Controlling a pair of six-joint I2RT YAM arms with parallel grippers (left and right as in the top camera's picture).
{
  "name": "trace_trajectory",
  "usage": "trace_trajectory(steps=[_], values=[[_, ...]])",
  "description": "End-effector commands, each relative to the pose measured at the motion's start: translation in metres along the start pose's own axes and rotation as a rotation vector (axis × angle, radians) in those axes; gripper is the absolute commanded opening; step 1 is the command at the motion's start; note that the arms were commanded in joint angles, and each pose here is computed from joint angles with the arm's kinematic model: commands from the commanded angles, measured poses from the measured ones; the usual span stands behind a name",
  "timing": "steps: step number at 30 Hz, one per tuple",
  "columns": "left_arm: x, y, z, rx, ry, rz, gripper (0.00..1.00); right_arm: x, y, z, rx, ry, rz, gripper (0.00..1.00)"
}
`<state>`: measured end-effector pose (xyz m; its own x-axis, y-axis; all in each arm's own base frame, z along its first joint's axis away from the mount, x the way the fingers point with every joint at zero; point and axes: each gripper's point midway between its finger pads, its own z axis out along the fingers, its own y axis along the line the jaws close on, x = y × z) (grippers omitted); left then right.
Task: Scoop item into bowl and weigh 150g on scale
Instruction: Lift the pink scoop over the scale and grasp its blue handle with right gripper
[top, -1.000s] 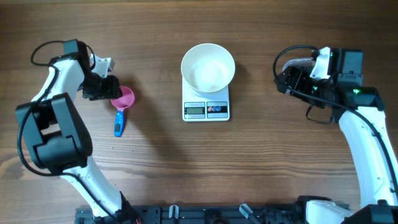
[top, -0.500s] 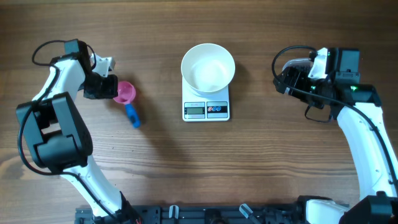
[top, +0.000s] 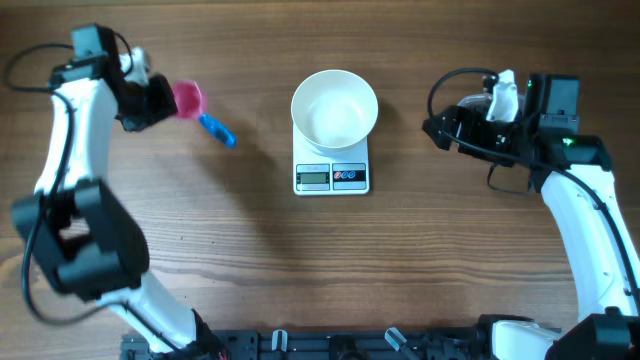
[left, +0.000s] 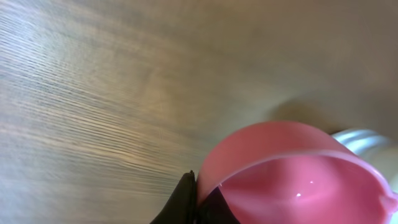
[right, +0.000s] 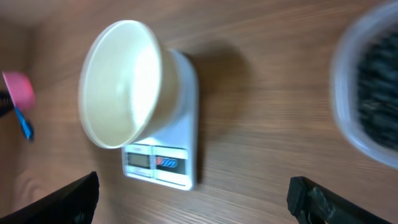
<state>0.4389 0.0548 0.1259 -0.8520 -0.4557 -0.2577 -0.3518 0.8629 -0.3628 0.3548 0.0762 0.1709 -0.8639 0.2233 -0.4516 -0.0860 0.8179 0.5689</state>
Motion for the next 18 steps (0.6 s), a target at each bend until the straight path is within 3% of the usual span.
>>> trace_trajectory(steps=[1,7,18], values=[[-0.011,-0.043,-0.057,0.148,-0.096,-0.316,0.04,-0.006,0.052,0.004,-0.212,0.001,-0.036,0.98],[0.02,-0.106,-0.064,0.227,-0.011,-0.521,0.04,-0.017,0.137,0.02,-0.377,-0.074,-0.119,0.94],[0.081,-0.181,-0.049,0.242,0.123,-0.436,0.04,-0.037,0.2,-0.011,-0.46,-0.106,-0.203,0.82]])
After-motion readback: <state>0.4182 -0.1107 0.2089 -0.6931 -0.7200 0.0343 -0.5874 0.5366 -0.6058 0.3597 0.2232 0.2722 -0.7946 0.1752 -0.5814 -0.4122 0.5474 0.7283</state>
